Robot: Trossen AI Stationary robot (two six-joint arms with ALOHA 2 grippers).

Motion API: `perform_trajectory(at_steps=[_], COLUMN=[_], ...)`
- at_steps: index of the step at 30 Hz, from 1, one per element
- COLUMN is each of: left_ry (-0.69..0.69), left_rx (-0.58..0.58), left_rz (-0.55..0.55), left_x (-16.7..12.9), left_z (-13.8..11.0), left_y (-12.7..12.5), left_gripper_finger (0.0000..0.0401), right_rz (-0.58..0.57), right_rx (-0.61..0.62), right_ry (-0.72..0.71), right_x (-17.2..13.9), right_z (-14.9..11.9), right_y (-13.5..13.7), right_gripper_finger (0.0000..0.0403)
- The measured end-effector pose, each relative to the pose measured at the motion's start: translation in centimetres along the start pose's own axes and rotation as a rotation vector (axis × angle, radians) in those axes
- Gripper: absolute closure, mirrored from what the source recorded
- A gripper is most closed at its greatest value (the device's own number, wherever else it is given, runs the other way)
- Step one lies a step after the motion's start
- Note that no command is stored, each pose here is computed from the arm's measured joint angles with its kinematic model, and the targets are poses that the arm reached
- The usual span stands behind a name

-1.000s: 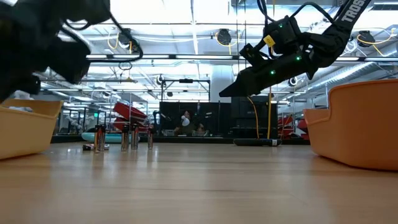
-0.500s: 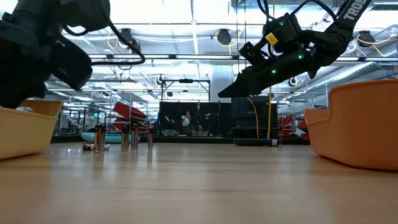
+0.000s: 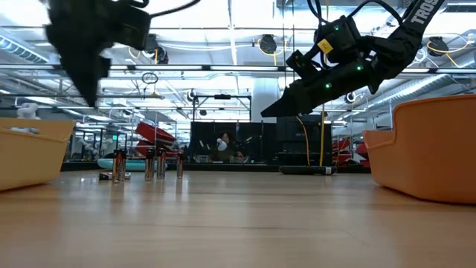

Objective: Sort batteries
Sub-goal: Put the silver battery into the yellow bin

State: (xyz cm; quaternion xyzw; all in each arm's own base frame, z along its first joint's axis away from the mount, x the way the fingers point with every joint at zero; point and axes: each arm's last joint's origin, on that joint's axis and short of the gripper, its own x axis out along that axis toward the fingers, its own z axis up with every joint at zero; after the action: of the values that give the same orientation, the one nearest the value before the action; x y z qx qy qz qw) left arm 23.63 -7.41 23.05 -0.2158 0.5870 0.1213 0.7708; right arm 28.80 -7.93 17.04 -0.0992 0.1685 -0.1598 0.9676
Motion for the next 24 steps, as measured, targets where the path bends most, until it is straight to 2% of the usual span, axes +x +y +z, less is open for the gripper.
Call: perform_trajectory(at_steps=[4, 13, 19, 24], left_ry=[-0.027, -0.022, 0.018, 0.059], left_rx=[0.044, 0.205, 0.353, 0.485], left_rz=[0.048, 0.135, 0.227, 0.254], left_x=[0.4, 2.6, 4.6, 5.7], left_z=[0.5, 1.2, 1.2, 0.9], left_y=[0.5, 0.3, 0.1, -0.3], left_gripper_finger=[0.0281, 0.0197, 0.0191, 0.0191], right_rz=[0.002, 0.006, 0.007, 0.007], right_rx=[-0.001, -0.003, -0.003, -0.003], right_ry=[0.007, 0.025, 0.027, 0.027], right_x=[0.0, 0.0, 0.0, 0.0], right_z=[-0.1, -0.2, -0.3, -0.3], right_y=[0.0, 0.1, 0.1, 0.1], right_gripper_finger=[0.0294, 0.0294, 0.0294, 0.0294])
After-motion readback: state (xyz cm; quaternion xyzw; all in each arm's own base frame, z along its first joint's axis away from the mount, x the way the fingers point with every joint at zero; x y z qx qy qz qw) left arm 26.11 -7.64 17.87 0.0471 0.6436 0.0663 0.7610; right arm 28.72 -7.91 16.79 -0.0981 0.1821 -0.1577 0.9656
